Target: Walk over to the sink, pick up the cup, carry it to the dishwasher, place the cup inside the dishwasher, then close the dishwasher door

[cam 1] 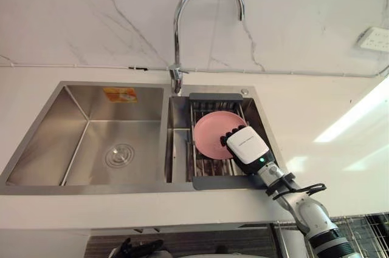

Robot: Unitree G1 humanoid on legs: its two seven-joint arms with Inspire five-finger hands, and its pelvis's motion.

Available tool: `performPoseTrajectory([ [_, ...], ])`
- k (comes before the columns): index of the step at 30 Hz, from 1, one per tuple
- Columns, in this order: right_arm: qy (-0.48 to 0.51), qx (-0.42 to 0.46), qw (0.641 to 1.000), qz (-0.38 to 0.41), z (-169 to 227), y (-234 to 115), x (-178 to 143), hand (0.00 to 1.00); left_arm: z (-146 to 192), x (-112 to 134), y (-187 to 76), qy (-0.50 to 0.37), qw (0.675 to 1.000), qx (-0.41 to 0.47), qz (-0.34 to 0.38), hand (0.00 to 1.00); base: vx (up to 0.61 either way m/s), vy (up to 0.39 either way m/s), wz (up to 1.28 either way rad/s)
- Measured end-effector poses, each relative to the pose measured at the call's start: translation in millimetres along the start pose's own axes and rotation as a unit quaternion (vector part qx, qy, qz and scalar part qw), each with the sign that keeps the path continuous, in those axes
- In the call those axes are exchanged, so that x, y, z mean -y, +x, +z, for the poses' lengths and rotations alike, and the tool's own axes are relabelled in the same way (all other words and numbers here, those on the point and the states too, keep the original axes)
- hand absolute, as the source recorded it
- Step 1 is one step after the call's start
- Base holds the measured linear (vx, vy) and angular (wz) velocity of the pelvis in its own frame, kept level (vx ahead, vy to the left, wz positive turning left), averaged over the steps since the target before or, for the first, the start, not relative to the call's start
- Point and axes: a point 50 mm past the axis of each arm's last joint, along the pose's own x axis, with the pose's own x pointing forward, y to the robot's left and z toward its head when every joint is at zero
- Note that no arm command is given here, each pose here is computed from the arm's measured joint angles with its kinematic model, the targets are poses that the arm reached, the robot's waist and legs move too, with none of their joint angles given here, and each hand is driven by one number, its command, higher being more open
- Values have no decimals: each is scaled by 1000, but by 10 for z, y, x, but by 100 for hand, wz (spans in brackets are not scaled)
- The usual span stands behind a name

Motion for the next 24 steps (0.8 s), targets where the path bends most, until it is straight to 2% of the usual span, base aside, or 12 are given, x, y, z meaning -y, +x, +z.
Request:
performPoseTrajectory([
  [10,-2,-19,999,-43,-54,-3,0,0,-14,-6,-4,0,1000,0,1,100,-2,0,-1],
  [24,28,-79,986,-144,-338,-9,330,0,-49,53,-15,-7,1000,4,-3,100,22,-8,-1],
])
